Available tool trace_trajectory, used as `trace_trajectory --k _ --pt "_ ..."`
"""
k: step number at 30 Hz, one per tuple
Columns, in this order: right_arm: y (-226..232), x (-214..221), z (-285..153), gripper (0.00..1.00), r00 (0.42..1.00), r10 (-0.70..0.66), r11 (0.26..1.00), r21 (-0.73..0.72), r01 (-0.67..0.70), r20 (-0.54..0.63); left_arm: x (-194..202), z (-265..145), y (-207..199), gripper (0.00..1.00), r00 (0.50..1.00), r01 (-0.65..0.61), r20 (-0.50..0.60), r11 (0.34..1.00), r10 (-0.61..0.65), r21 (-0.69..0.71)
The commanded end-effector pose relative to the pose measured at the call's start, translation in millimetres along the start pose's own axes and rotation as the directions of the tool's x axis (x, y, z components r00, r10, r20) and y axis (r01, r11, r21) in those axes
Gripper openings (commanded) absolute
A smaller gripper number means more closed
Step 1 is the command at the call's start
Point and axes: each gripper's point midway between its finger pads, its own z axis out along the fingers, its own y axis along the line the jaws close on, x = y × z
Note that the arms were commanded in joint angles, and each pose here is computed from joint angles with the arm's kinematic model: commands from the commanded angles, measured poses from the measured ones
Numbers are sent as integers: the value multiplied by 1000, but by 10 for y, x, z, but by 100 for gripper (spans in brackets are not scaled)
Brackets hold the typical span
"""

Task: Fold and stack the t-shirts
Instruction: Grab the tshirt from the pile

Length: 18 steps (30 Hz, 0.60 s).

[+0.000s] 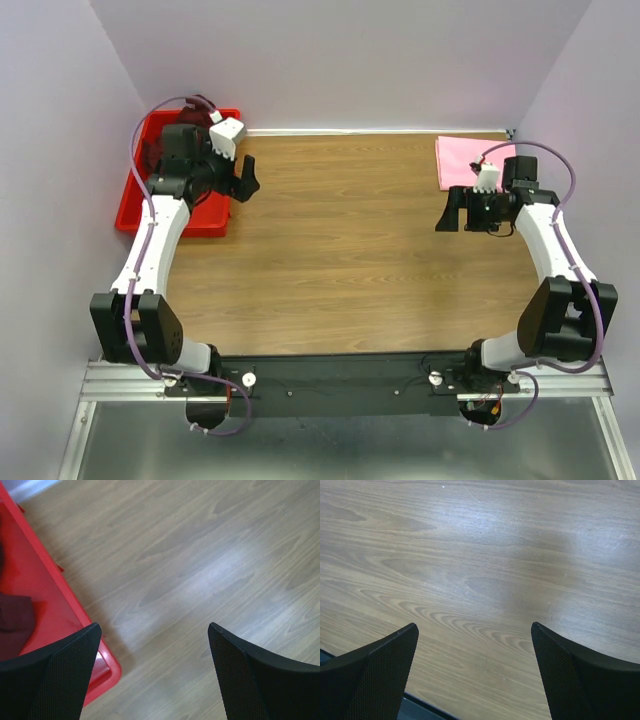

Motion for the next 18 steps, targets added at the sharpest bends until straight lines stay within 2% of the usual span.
trace_trajectory --k 1,2,4,6,7,12,13,14,16,18 --pt "29 -135 -138 100 997 -46 999 9 46 58 -530 -170 275 95 996 -42 73 996 47 -75" --pt "15 -127 -130 100 997 -48 999 12 47 52 -449 -105 389 95 999 -35 23 997 37 -71" --pt "11 -131 -150 100 996 -72 997 14 71 45 -700 -103 617 95 998 -45 43 993 50 -107" --pt "-8 -137 -154 100 995 -94 995 22 94 37 -784 -129 848 95 998 -38 41 988 44 -149" --pt "-15 -148 -171 100 994 -101 995 28 100 33 -893 -113 1074 95 998 -35 46 976 46 -214" --pt "-127 -215 -271 100 988 -149 984 107 145 34 -1020 -44 1790 95 998 6 63 936 17 -351" --pt "-138 -216 -287 100 988 -154 982 115 149 35 -1127 -117 1977 95 996 16 82 908 20 -418" --pt "-141 -215 -296 100 987 -158 981 120 153 34 -997 55 2133 95 998 22 55 905 2 -425" --pt "-200 -196 -273 100 988 -151 979 140 147 18 -1029 100 2321 95 998 12 60 891 17 -454" --pt "-237 -171 -251 100 989 -150 977 153 148 2 -841 298 2555 95 999 16 36 882 2 -472"
